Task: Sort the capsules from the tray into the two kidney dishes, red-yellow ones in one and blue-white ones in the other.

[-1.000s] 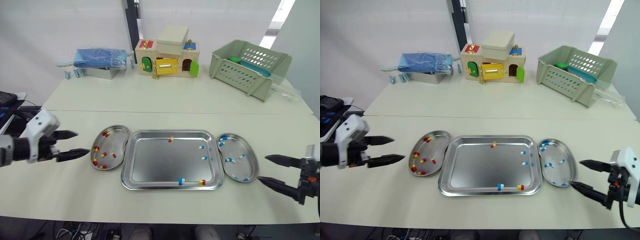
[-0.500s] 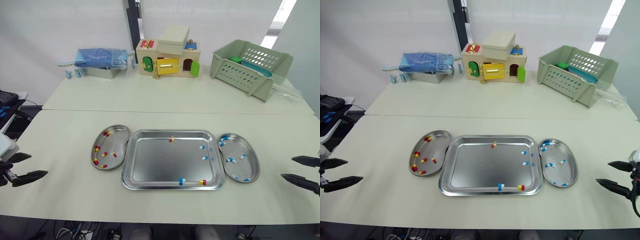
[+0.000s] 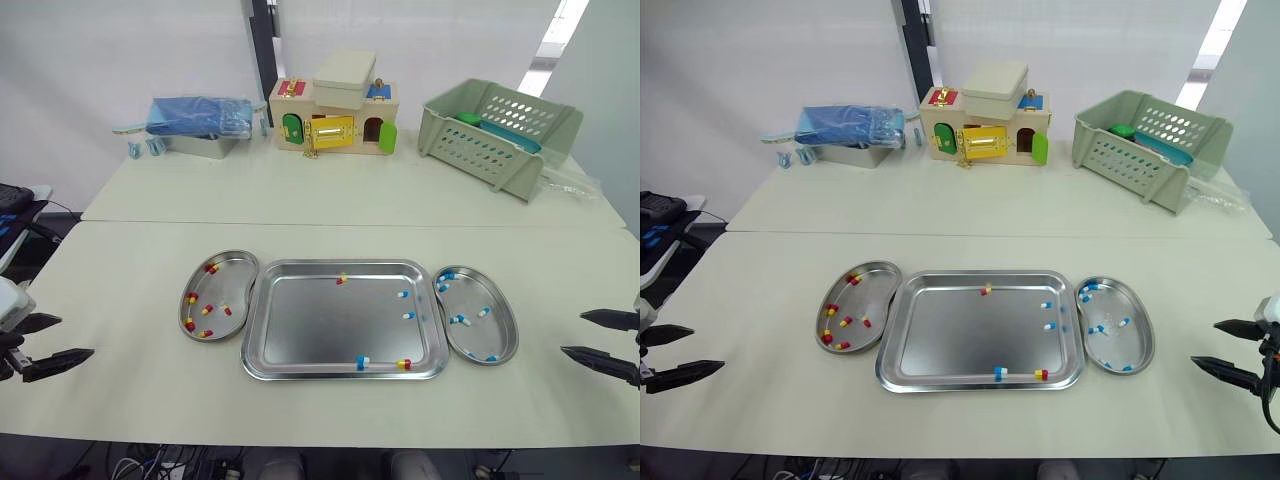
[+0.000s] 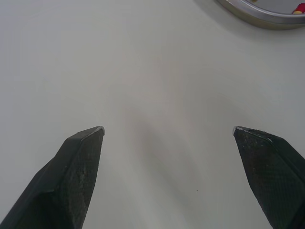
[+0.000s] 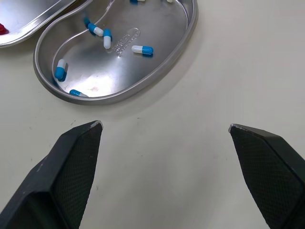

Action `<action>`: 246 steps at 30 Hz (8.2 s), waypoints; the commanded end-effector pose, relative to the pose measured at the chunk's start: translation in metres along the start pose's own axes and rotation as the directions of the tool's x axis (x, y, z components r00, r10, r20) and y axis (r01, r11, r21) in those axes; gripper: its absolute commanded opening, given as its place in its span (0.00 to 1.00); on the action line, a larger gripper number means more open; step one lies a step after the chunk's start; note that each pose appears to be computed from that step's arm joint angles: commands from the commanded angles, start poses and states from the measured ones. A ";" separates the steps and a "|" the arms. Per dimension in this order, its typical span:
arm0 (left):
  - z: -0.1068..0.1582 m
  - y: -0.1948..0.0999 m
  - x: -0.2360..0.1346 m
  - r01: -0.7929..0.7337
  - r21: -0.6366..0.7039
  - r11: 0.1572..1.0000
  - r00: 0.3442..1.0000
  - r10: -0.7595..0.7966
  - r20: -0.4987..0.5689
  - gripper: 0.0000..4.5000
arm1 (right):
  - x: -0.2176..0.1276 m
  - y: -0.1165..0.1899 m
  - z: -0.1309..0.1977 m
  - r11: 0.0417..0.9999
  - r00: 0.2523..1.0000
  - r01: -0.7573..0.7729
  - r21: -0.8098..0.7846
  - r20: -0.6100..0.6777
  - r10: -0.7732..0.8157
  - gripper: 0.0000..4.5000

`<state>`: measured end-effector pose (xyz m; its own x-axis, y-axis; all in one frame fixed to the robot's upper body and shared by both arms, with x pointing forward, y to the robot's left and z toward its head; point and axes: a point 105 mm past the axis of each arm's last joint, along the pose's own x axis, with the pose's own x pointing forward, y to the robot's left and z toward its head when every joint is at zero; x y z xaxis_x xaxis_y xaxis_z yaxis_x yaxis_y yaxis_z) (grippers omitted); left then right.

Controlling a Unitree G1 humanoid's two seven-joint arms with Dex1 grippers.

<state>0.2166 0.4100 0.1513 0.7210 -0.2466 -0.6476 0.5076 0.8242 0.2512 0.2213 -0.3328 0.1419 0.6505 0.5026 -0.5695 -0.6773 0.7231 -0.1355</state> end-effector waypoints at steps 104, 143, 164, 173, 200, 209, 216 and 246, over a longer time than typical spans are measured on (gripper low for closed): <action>0.016 -0.272 0.026 0.284 0.252 0.925 0.499 -0.367 0.785 1.00 | 0.192 0.177 0.103 0.578 0.866 -0.496 -0.648 -0.327 0.377 0.01; -0.005 -0.269 0.020 0.282 0.260 0.924 0.474 -0.370 0.799 1.00 | 0.196 0.179 0.101 0.671 0.876 -0.481 -0.563 -0.316 0.363 0.60; 0.031 -0.268 0.022 0.284 0.266 0.921 0.480 -0.376 0.792 1.00 | 0.195 0.180 0.101 0.674 0.881 -0.472 -0.568 -0.305 0.361 0.01; 0.049 -0.265 0.024 0.300 0.310 0.902 0.458 -0.421 0.783 1.00 | 0.164 0.179 0.131 0.680 0.866 -0.470 -0.563 -0.145 0.479 0.01; 0.077 -0.256 0.035 0.418 0.517 0.747 0.322 -0.654 0.685 1.00 | 0.081 0.069 0.057 0.943 0.987 -0.115 -0.313 -0.145 0.072 0.13; 0.092 -0.258 0.037 0.392 0.499 0.773 0.333 -0.625 0.706 1.00 | 0.080 0.066 0.058 0.943 0.984 -0.145 -0.301 -0.144 0.105 0.67; 0.096 -0.261 0.035 0.386 0.489 0.782 0.343 -0.614 0.711 1.00 | 0.077 0.061 0.058 0.938 0.983 -0.140 -0.316 -0.155 0.095 0.99; 0.095 -0.173 0.037 0.239 0.150 0.959 0.700 -0.277 0.658 1.00 | 0.016 0.036 0.057 0.972 0.986 -0.122 -0.200 0.085 0.141 0.99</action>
<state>0.1957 0.1936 0.1416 0.6284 -0.7774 -0.0272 0.7652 0.6115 0.2015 0.2302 -0.2587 0.1625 0.5559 0.6519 -0.5157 -0.8186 0.5372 -0.2033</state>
